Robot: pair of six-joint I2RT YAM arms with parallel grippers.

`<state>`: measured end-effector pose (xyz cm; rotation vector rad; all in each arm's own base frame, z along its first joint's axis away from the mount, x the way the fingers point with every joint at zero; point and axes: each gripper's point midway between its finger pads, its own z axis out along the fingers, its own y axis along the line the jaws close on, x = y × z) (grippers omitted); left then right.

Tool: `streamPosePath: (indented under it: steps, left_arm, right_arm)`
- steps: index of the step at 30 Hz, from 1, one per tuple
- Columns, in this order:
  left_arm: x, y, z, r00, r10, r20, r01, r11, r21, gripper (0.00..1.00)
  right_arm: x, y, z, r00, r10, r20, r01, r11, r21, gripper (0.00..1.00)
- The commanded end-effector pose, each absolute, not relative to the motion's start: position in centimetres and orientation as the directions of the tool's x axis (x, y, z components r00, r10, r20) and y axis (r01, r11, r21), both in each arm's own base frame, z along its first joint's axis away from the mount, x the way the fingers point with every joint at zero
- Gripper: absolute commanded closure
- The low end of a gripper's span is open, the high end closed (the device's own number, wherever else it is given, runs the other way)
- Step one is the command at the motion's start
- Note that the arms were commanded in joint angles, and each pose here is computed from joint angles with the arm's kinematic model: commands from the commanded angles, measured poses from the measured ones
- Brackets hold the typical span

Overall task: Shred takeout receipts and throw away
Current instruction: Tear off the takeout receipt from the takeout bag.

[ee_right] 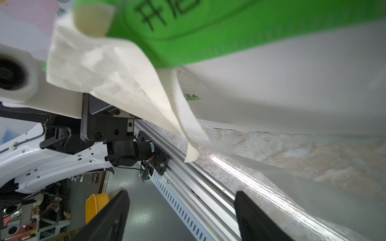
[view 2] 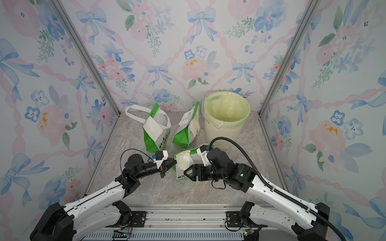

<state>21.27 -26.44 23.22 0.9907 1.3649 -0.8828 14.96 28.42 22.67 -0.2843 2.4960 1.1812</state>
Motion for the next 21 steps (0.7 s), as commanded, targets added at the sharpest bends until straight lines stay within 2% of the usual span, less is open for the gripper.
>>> streamPosePath:
  steps: [1,5,14,21]
  left_arm:
    - [20.8,-26.1,24.8,0.023,-0.024,-0.999,0.931,0.364,0.013,1.0]
    - [20.5,-25.8,24.6,0.009,-0.036,-0.999,0.928,0.373,-0.005,1.0]
    - [20.4,-25.7,24.1,-0.01,-0.039,-0.999,0.929,0.371,-0.023,1.0]
    - [20.3,-25.7,23.8,-0.015,-0.035,-0.999,0.928,0.372,-0.027,1.0]
  right_arm:
    - [15.1,30.9,23.5,-0.927,0.016,-0.375,-0.311,0.525,0.792,0.21]
    - [15.8,31.9,22.5,-0.927,0.033,-0.373,-0.304,0.515,0.801,0.24]
    - [17.8,33.1,21.9,-0.901,0.097,-0.423,-0.327,0.49,0.808,0.39]
    - [19.0,32.7,22.4,-0.875,0.153,-0.46,-0.331,0.503,0.798,0.55]
